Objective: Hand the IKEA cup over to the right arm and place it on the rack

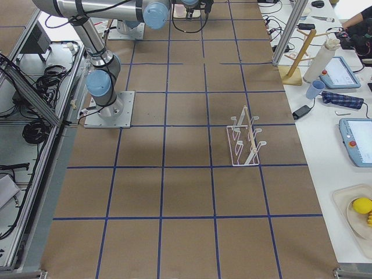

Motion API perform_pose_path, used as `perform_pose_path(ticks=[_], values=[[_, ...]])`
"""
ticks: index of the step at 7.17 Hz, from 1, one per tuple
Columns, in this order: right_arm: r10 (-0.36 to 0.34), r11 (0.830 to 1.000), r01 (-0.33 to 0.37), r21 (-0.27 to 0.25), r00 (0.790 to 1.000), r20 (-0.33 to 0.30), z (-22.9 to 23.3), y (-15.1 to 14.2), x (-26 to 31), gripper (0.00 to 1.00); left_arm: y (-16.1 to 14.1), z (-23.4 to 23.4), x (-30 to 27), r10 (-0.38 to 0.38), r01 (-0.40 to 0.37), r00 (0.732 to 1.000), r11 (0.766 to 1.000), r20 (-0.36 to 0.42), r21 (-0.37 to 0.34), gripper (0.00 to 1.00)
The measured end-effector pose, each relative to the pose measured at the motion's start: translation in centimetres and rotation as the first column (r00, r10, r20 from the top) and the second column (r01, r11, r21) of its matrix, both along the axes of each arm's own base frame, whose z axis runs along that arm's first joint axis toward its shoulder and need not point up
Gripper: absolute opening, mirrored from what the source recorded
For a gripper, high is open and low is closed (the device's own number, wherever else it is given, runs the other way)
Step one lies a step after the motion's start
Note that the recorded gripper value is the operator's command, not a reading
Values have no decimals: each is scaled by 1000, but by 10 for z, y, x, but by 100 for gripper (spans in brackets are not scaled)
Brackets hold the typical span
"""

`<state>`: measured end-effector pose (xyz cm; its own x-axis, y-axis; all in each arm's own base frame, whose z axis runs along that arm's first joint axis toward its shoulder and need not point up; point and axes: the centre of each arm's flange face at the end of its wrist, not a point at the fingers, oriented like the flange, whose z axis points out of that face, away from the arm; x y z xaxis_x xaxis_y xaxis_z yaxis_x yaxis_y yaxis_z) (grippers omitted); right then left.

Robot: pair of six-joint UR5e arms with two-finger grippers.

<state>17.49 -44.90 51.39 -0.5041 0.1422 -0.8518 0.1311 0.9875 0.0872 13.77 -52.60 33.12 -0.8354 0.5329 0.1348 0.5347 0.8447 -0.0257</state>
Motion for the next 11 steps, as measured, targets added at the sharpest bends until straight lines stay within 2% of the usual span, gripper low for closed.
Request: perform_pose_path(ticks=[1,2,3,4,6,7,9,10,11], values=[[-12,1000,12,-1,993,114,4,-6,0,100,7,22,-25,76,-73,994,997,-79,41,0],[-20,1000,20,2,976,217,1,-15,0,100,17,41,-51,174,-160,967,983,-186,89,0],[-21,1000,23,-3,950,312,-8,-24,0,100,26,58,-76,274,-241,911,960,-308,141,0],[-31,999,34,-1,921,389,-20,-30,-2,100,33,75,-103,352,-296,841,935,-411,196,0],[-55,998,56,11,876,479,-49,-30,-5,100,44,110,-159,470,-367,696,883,-543,294,0],[-54,998,60,2,868,494,-61,-27,-5,100,47,127,-186,524,-392,613,851,-592,348,0],[-39,998,62,-28,866,499,-69,-25,-5,100,54,152,-227,602,-391,439,797,-667,461,0],[-36,998,61,-33,864,502,-69,-25,-4,100,57,160,-244,628,-370,371,776,-685,511,0],[-40,998,64,-29,859,511,-69,-25,-4,100,60,166,-260,647,-343,327,760,-689,552,0]])
